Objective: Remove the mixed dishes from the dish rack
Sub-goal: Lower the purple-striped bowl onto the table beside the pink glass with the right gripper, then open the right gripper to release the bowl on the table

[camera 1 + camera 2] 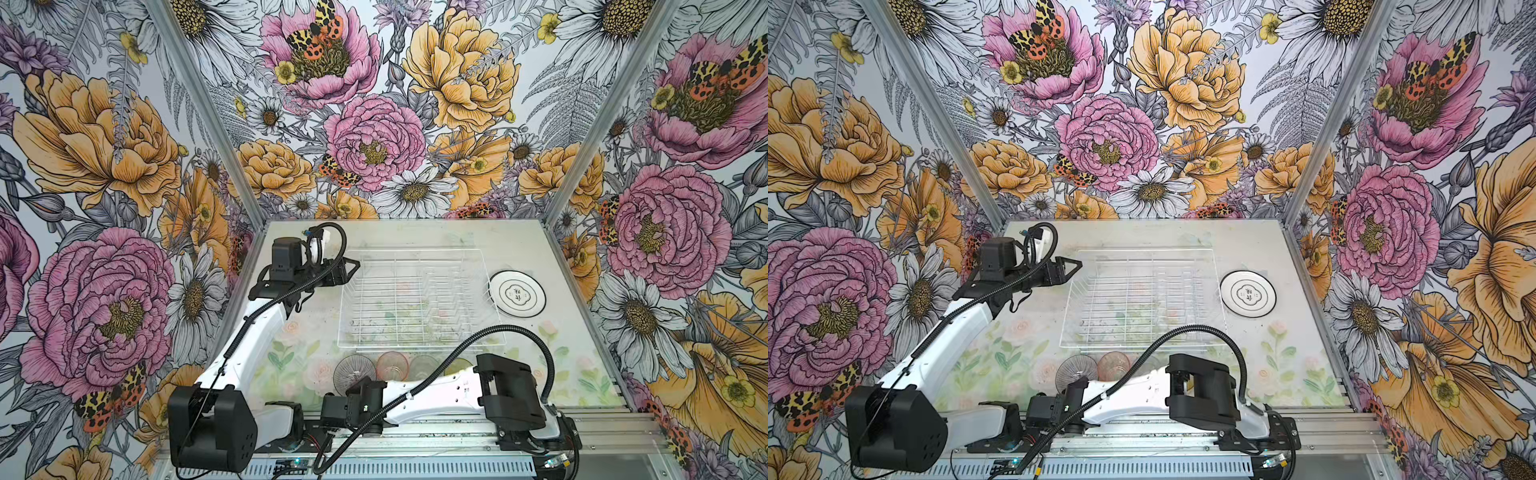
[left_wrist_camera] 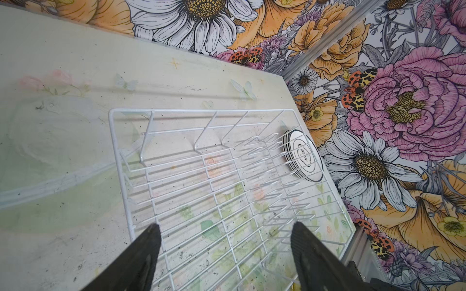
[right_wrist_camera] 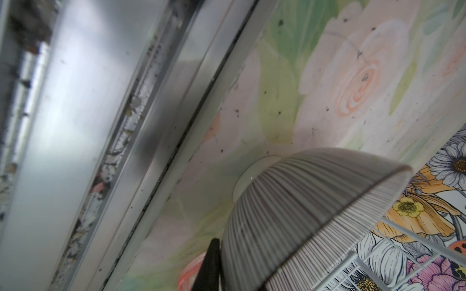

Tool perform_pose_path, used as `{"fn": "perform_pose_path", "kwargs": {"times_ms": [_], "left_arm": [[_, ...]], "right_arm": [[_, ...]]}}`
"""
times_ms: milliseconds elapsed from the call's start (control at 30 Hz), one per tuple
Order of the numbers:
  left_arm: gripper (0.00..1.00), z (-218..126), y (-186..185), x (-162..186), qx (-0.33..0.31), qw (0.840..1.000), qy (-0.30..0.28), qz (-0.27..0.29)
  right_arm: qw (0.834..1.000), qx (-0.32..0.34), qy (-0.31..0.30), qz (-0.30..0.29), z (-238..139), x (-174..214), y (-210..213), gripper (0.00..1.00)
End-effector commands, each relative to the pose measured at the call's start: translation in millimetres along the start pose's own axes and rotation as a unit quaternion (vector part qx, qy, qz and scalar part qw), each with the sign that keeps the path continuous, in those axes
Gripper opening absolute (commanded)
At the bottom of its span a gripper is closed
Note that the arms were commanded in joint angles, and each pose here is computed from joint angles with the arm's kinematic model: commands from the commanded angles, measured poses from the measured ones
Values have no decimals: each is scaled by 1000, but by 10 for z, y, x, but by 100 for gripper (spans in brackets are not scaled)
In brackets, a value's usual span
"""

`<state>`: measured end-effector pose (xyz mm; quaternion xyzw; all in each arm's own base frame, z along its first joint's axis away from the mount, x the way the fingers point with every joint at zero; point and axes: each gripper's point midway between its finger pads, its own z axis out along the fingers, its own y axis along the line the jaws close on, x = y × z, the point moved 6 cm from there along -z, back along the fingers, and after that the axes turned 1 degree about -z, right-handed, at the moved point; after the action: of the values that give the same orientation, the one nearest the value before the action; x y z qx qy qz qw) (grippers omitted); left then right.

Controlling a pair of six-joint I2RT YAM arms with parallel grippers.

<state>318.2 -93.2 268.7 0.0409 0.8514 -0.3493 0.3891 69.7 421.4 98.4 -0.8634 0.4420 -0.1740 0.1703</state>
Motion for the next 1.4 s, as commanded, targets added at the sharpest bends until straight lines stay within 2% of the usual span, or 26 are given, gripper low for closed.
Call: {"fn": "perform_pose_path", "kwargs": {"times_ms": [0, 200, 367, 467, 933, 1367], "left_arm": [[82, -9, 11, -11, 11, 1000, -5, 7], [83, -12, 10, -7, 11, 1000, -5, 7], [83, -27, -4, -9, 11, 1000, -6, 8], [82, -37, -5, -6, 11, 1000, -6, 8], [83, -77, -24, 7, 9, 1000, -9, 7], [83, -97, -32, -1, 6, 1000, -12, 7]], "right_arm": [[1000, 21, -6, 17, -74, -21, -131, 19], [999, 25, -6, 20, -98, -17, -147, 24], [999, 28, -11, 24, -138, -16, -166, 37], [999, 30, -12, 25, -155, -17, -166, 39], [998, 49, -22, 41, -311, -2, -248, 46], [996, 65, -45, 50, -547, 10, -303, 47]]}}
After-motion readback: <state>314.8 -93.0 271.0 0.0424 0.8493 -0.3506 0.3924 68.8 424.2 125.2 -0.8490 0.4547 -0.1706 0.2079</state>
